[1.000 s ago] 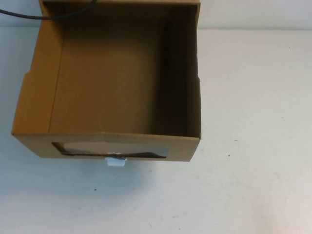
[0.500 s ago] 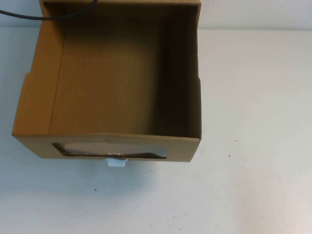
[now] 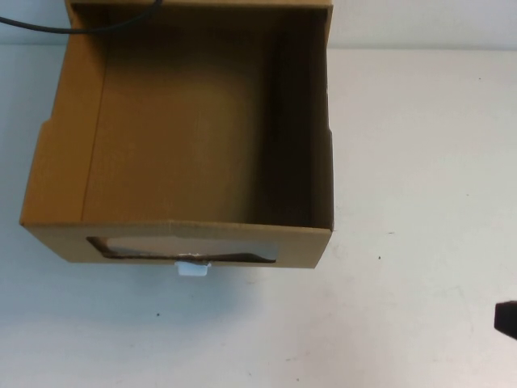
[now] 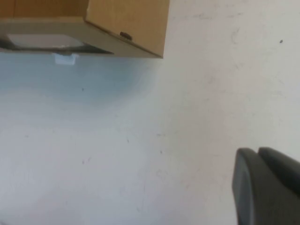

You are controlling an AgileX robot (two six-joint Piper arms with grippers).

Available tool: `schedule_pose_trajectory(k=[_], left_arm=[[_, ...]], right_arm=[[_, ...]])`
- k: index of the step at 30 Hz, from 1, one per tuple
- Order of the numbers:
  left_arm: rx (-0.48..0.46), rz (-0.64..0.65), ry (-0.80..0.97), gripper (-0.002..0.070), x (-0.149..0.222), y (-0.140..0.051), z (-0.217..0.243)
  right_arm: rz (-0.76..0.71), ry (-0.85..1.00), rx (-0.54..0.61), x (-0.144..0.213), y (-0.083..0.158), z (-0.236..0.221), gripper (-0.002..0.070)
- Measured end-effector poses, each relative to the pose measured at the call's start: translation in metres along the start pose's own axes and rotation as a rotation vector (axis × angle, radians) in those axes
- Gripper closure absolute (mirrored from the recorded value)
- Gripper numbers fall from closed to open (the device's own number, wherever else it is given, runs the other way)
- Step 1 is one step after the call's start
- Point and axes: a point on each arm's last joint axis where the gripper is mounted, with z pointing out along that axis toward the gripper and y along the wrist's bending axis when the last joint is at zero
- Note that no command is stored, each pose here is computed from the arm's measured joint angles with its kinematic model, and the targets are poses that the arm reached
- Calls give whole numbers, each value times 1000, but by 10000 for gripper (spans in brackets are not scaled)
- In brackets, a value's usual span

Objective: Close the shoe box
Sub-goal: Close the shoe box with your right arm

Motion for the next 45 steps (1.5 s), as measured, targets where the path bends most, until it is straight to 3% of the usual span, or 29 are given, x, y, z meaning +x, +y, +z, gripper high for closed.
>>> schedule_pose_trajectory(k=[5, 9, 22, 26, 34, 45], left_arm=[[0, 2, 1, 680, 0, 0, 0], [0, 2, 1, 680, 0, 0, 0], [1, 1, 0, 680, 0, 0, 0], [1, 1, 0, 680, 0, 0, 0], [2, 1, 0, 680, 0, 0, 0], [5, 0, 0, 680, 0, 0, 0]], right_arm=[[-80, 103, -25, -41, 5, 11, 687], [-164, 123, -100, -65, 25, 19, 687], [-514, 194, -235, -67, 147, 86, 687], [-558, 216, -230, -75, 172, 118, 687], [-587, 238, -208, -85, 191, 166, 687], [-604, 152, -199, -110, 204, 188, 687]])
